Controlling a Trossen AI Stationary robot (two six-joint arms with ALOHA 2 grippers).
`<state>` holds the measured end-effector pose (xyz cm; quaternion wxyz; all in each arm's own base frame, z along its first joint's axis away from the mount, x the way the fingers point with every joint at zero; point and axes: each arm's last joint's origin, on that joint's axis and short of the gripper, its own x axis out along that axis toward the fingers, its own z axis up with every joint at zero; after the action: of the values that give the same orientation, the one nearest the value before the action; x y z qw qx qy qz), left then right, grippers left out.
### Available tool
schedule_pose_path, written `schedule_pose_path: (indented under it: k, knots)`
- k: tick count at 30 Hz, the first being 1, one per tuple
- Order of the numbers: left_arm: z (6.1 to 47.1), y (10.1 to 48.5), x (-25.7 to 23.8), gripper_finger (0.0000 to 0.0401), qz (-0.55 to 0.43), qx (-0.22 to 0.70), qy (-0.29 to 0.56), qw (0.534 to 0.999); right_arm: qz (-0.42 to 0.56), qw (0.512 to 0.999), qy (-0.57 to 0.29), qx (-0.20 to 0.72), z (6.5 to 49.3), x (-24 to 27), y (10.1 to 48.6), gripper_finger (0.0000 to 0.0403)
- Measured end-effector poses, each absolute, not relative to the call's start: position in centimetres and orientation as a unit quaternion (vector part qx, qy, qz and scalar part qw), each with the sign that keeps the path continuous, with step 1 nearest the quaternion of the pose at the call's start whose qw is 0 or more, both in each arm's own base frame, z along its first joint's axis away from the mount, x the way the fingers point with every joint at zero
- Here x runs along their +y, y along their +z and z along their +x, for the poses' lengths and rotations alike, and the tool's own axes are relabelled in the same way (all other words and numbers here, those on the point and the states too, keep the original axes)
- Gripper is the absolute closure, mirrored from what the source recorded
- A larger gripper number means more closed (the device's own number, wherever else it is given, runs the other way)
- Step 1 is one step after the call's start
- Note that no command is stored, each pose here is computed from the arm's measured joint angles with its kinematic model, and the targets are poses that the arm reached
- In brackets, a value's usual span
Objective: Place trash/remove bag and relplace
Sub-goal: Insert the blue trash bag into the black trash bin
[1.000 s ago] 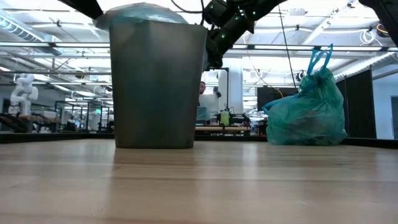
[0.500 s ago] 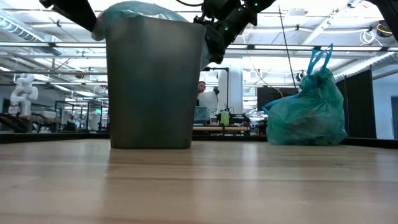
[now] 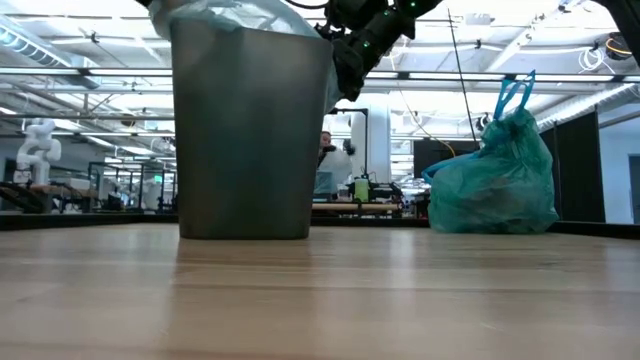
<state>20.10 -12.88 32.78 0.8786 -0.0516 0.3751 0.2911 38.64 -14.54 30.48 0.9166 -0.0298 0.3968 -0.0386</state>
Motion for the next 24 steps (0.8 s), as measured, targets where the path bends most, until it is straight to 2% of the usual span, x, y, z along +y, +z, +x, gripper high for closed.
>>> schedule_pose_path:
  k: [11,24]
  knots:
    - [20.3,35.7,-13.0,0.0239,-0.054,0.362,0.258,0.894,-0.034,0.916,-0.036,0.399,38.6,-14.5,30.4,0.0403]
    - [20.2,36.0,-13.1,0.0239,-0.067,0.377,0.245,0.891,-0.04,0.914,-0.031,0.404,38.5,-14.5,30.4,0.0403]
